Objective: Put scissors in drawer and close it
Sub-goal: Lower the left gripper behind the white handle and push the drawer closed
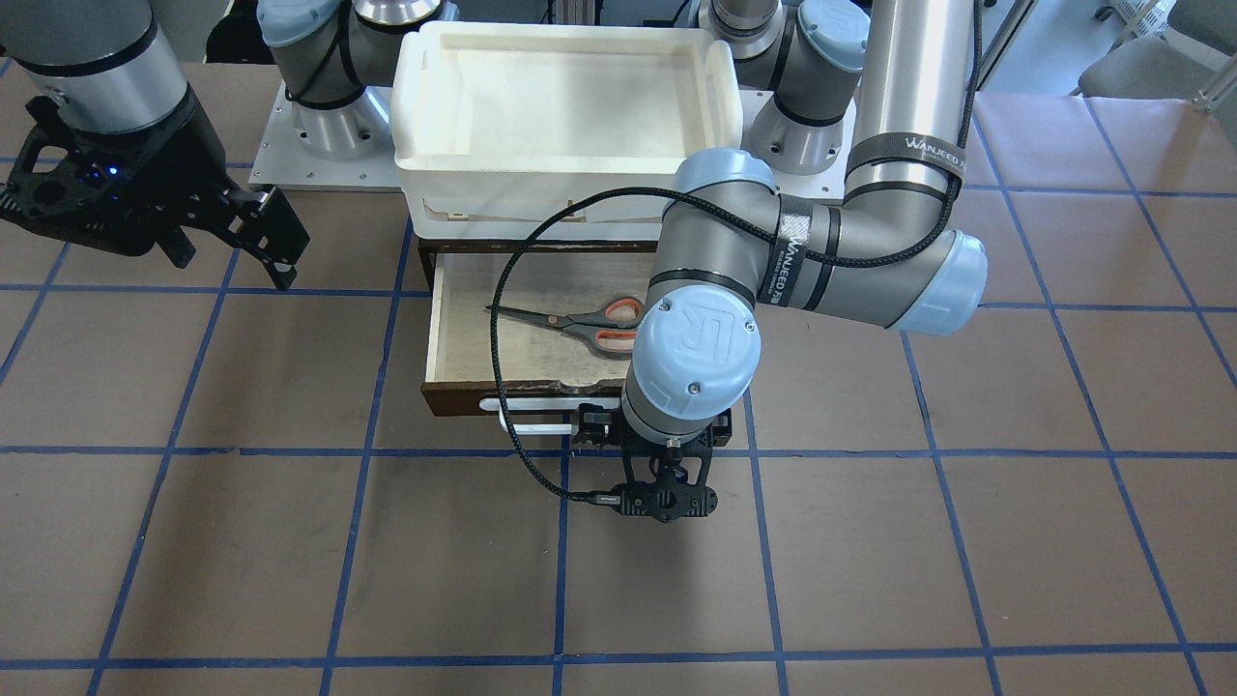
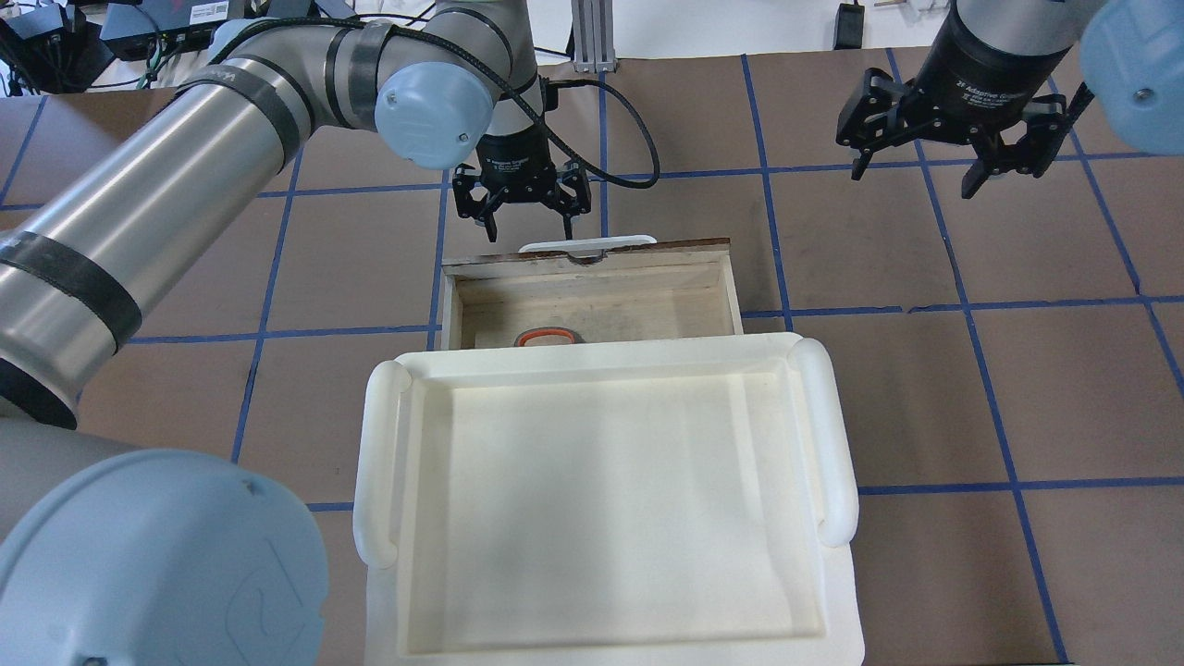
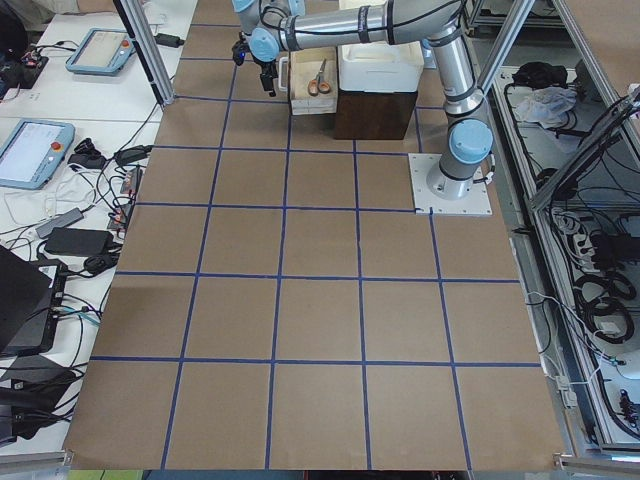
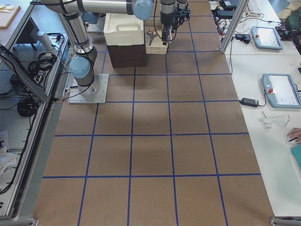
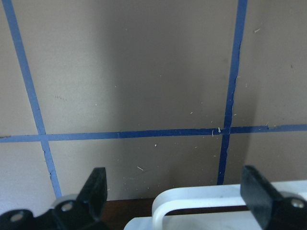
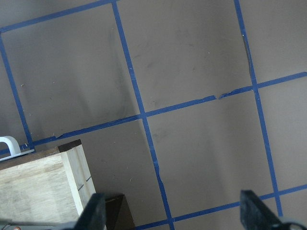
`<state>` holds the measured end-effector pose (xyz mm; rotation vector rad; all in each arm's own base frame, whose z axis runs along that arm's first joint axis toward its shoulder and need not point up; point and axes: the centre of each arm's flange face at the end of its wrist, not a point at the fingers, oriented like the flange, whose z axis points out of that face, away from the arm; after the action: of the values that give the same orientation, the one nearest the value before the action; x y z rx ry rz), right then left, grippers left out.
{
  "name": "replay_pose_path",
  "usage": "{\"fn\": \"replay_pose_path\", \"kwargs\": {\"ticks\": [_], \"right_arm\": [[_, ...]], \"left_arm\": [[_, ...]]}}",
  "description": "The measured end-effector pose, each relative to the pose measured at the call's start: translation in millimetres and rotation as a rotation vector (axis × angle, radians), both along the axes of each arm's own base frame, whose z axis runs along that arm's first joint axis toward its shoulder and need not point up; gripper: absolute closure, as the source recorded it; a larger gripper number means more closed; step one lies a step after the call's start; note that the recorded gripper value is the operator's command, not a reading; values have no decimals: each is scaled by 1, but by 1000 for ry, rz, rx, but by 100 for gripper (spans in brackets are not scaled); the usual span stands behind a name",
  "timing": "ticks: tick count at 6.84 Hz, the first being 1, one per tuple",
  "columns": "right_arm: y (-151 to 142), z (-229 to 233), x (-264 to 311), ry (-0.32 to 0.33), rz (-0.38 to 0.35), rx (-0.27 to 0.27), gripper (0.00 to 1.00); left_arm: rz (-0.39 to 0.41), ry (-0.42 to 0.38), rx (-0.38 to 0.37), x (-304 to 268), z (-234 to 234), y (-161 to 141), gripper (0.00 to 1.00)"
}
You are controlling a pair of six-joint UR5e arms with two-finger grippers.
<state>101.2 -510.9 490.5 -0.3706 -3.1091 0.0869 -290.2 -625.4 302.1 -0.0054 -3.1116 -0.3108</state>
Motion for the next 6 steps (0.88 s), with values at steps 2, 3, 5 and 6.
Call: {"fn": "replay_pose_path", "kwargs": {"ticks": [2,3,5,6], "right_arm": [[-1,-2,0,-1,2,3,0],[-2,-4,0,-2,-1,8,0],[-2,-6,0,-4,-8,13,0],[-2,-6,0,-2,-9,13,0]], "left_arm": [[12,-2,29,1,5,7,0],[20,3,36,0,8,9,0],[42,4,46,0,11,11,0],[47,6,35,2,16,11,0]]}}
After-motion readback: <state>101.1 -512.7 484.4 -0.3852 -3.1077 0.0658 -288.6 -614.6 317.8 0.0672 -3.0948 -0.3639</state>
